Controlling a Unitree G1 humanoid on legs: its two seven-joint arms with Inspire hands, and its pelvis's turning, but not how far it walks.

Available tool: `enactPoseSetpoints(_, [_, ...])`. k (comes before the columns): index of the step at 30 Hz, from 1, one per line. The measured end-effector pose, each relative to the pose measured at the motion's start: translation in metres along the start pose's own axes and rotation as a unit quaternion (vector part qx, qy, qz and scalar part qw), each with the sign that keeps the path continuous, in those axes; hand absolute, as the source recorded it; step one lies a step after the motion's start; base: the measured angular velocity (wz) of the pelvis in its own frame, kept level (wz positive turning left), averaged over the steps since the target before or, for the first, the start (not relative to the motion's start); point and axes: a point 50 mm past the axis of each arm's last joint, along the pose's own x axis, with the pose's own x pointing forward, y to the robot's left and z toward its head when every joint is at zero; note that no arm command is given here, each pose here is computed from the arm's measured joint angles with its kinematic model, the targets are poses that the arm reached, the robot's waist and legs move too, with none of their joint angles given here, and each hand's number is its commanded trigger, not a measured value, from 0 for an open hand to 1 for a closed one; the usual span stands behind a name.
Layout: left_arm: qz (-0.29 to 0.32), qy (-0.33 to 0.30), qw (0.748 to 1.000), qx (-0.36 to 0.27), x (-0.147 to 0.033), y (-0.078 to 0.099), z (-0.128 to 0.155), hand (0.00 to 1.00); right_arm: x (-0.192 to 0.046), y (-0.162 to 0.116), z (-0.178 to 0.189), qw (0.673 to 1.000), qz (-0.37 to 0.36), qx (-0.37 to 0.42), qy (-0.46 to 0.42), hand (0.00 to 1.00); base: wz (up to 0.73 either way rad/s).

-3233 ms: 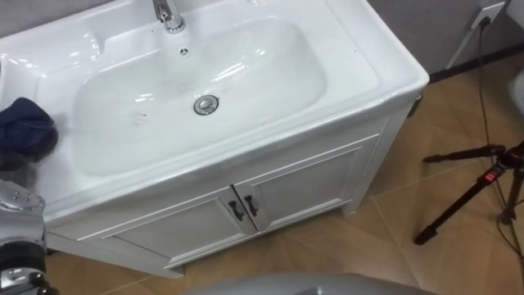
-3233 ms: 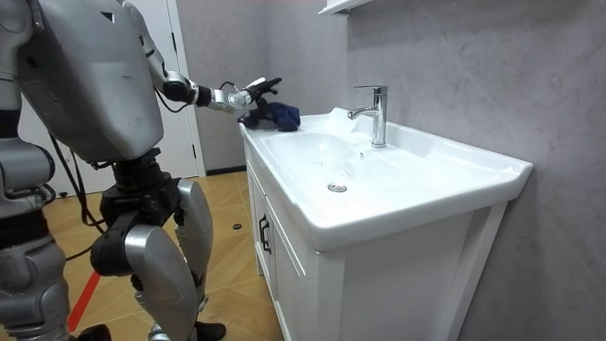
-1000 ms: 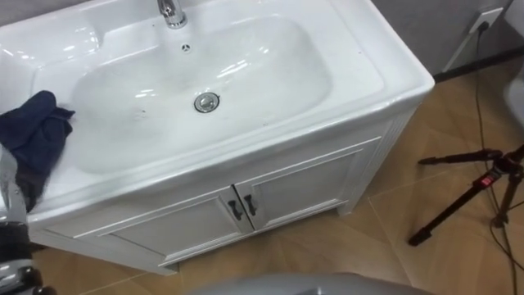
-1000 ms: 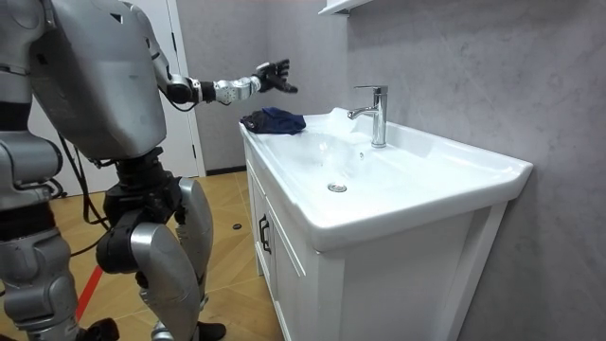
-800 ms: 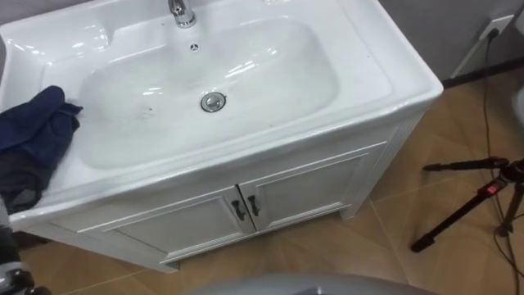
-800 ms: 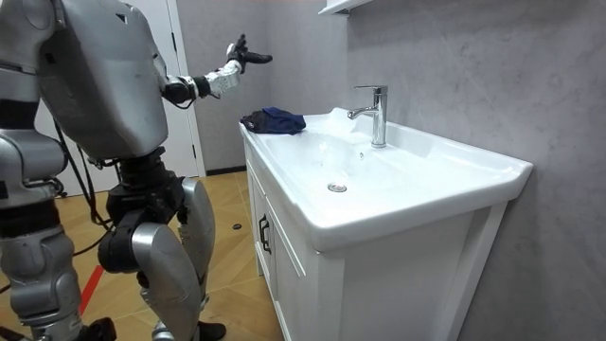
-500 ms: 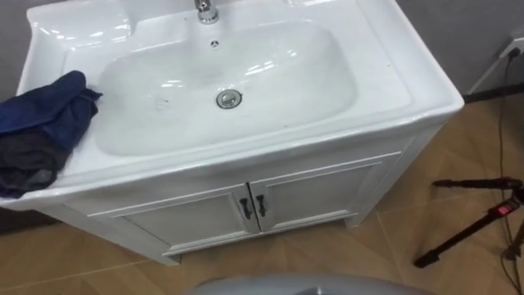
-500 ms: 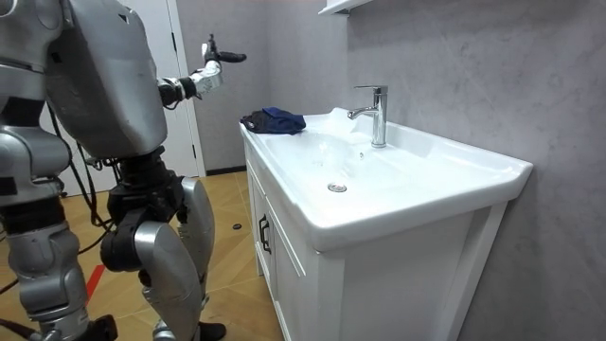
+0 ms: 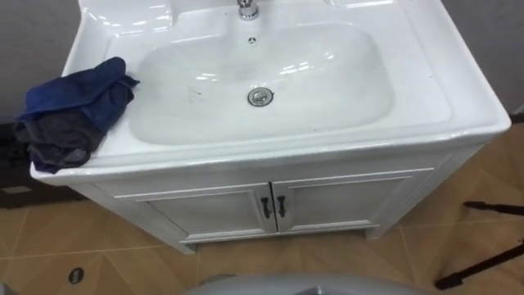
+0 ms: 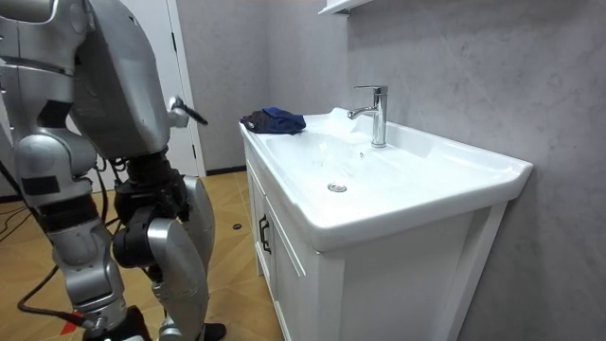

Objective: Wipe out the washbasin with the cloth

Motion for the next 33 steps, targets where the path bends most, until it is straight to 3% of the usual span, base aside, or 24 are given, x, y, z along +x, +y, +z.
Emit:
enactPoseSetpoints(5, [-0.086, 0.06, 0.987, 0.122, -0.024, 0.0, -0.053, 0.0, 0.0, 0.006, -0.002, 1.0, 0.01, 0.001, 0.004, 0.0, 0.08])
enactPoseSetpoints(7, [-0.147, 0.085, 0.968, 0.184, -0.039, 0.002, -0.077, 0.0, -0.001, 0.013, -0.006, 1.0, 0.021, -0.002, 0.013, 0.0, 0.0])
enactPoseSetpoints(12, [-0.235, 0.155, 0.924, 0.259, -0.06, 0.009, -0.11, 0.0, -0.001, 0.02, -0.006, 0.999, 0.044, -0.014, 0.024, 0.0, -0.09])
enactPoseSetpoints(18, [-0.304, 0.203, 0.89, 0.274, -0.068, 0.009, -0.122, 0.0, 0.0, 0.019, 0.0, 0.998, 0.06, -0.016, 0.017, 0.0, -0.05])
enactPoseSetpoints(23, [-0.349, 0.199, 0.875, 0.269, -0.075, -0.008, -0.117, 0.0, 0.0, 0.019, 0.008, 0.997, 0.071, -0.023, 0.011, 0.0, -0.03])
enactPoseSetpoints(28, [-0.426, 0.168, 0.841, 0.288, -0.091, -0.034, -0.109, 0.0, 0.0, 0.023, 0.013, 0.995, 0.08, -0.057, 0.004, 0.0, -0.02])
enactPoseSetpoints(33, [-0.449, 0.166, 0.824, 0.303, -0.097, -0.038, -0.111, 0.0, 0.0, 0.025, 0.013, 0.995, 0.083, -0.06, 0.002, 0.0, -0.09])
